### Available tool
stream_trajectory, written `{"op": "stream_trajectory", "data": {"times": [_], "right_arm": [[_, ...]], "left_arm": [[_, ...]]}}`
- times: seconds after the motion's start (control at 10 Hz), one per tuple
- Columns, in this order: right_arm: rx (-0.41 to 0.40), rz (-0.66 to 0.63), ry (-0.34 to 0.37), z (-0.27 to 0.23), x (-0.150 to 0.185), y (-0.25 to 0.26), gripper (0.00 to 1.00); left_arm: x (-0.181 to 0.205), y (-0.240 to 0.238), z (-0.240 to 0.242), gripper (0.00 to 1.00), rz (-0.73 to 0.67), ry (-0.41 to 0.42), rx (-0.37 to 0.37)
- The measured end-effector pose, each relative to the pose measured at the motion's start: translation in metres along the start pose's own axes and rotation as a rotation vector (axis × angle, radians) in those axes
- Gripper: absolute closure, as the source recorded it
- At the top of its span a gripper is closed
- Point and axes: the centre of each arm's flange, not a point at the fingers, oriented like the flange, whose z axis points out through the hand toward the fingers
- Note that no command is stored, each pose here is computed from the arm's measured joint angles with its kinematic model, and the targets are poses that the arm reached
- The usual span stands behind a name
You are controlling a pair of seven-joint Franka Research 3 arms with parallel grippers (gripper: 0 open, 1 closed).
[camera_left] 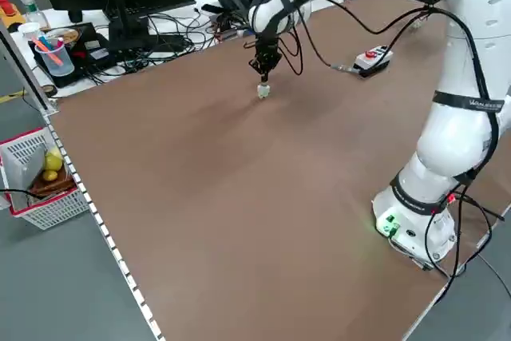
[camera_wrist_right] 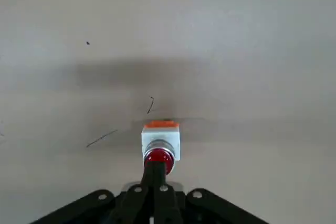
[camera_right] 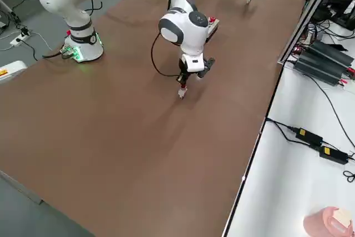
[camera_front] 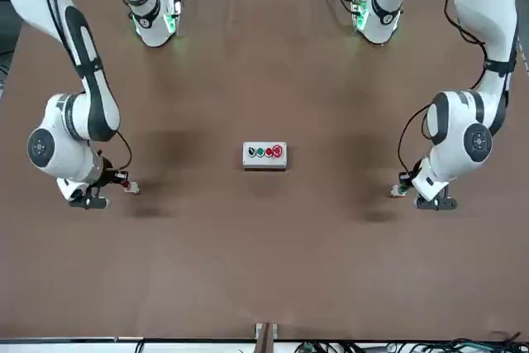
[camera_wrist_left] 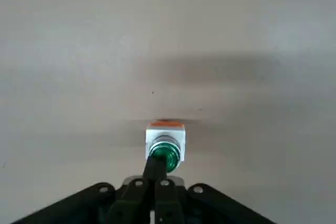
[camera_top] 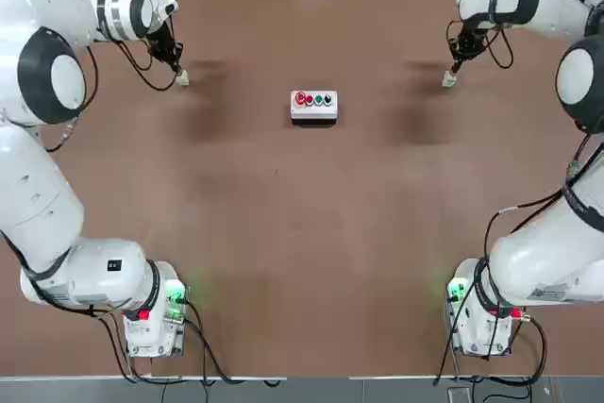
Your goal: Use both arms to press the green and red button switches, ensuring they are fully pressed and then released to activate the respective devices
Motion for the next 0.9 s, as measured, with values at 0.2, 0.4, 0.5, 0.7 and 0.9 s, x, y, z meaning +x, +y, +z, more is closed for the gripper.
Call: {"op": "stream_trajectory", "data": {"times": [0.2, 0.4, 0.5, 0.7, 0.9], "right_arm": [[0.000, 0.000, 0.001, 0.0025, 0.0006, 0.0000, 0.98], [0.000, 0.000, 0.006, 0.0026, 0.0013, 0.0000, 0.98], [0.000, 0.000, 0.010, 0.0027, 0.0017, 0.0000, 0.98], [0.000, 0.000, 0.016, 0.0038, 0.0026, 0.0001, 0.98], [0.001, 0.000, 0.018, 0.0041, 0.0029, 0.0000, 0.98]], "left_arm": [[-0.0001, 0.0000, 0.0013, 0.99, 0.000, 0.007, 0.000], [-0.0002, 0.0001, 0.0017, 0.99, 0.000, 0.010, 0.000], [-0.0006, 0.0002, 0.0029, 0.99, 0.000, 0.012, 0.000], [-0.0006, 0.0005, 0.0034, 0.99, 0.001, 0.027, 0.000], [0.0001, 0.0007, 0.0031, 0.99, 0.001, 0.038, 0.001]]}}
